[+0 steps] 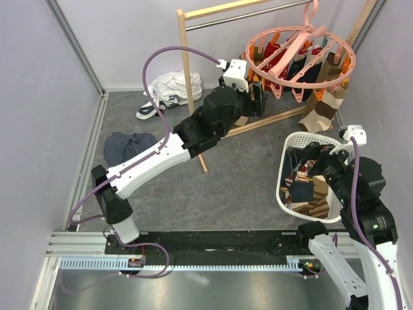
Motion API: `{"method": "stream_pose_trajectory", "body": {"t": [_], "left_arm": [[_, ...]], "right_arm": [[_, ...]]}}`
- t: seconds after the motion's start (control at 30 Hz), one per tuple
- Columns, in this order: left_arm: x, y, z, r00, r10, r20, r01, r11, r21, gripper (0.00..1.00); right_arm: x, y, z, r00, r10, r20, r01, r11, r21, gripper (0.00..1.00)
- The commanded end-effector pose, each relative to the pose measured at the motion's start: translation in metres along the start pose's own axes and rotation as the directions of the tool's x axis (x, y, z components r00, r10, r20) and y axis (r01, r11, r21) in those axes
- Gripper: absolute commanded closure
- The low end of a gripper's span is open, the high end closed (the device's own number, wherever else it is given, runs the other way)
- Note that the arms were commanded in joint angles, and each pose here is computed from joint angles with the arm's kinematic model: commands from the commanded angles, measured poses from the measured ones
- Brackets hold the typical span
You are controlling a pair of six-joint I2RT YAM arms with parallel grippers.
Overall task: Clip the socks to the hanger
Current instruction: Open the clamp at the hanger.
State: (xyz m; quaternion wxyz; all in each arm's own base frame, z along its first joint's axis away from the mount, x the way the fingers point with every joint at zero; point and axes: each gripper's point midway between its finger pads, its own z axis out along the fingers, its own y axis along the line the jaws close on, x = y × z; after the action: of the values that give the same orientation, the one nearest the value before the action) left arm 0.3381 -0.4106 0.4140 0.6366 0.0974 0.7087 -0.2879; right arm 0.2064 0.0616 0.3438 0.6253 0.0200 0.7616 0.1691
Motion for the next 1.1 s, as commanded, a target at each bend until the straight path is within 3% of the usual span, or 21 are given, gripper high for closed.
{"method": "stream_pose_trajectory", "body": {"t": [0.0,0.13,0.47,1.07], "left_arm": [[-0.024,0.007,0.012,0.998,-0.047,0.046,0.048,0.999,-0.021,0.27],[-0.015,0.018,0.023,0.994,-0.110,0.013,0.111,0.994,-0.021,0.33],[0.003,0.011,0.040,0.992,-0.121,-0.044,0.122,0.992,0.027,0.33],[0.002,0.017,0.081,0.994,-0.104,0.022,0.104,0.995,0.001,0.34]], "right_arm": [[0.001,0.005,-0.012,1.000,0.019,0.013,-0.019,0.999,-0.030,0.02],[-0.002,0.006,-0.017,0.999,0.013,0.035,-0.012,0.999,-0.038,0.02],[-0.001,0.004,-0.028,0.998,-0.014,0.065,0.017,0.999,-0.037,0.02],[-0.012,0.000,-0.040,0.988,-0.088,0.128,0.092,0.996,-0.023,0.02]]}}
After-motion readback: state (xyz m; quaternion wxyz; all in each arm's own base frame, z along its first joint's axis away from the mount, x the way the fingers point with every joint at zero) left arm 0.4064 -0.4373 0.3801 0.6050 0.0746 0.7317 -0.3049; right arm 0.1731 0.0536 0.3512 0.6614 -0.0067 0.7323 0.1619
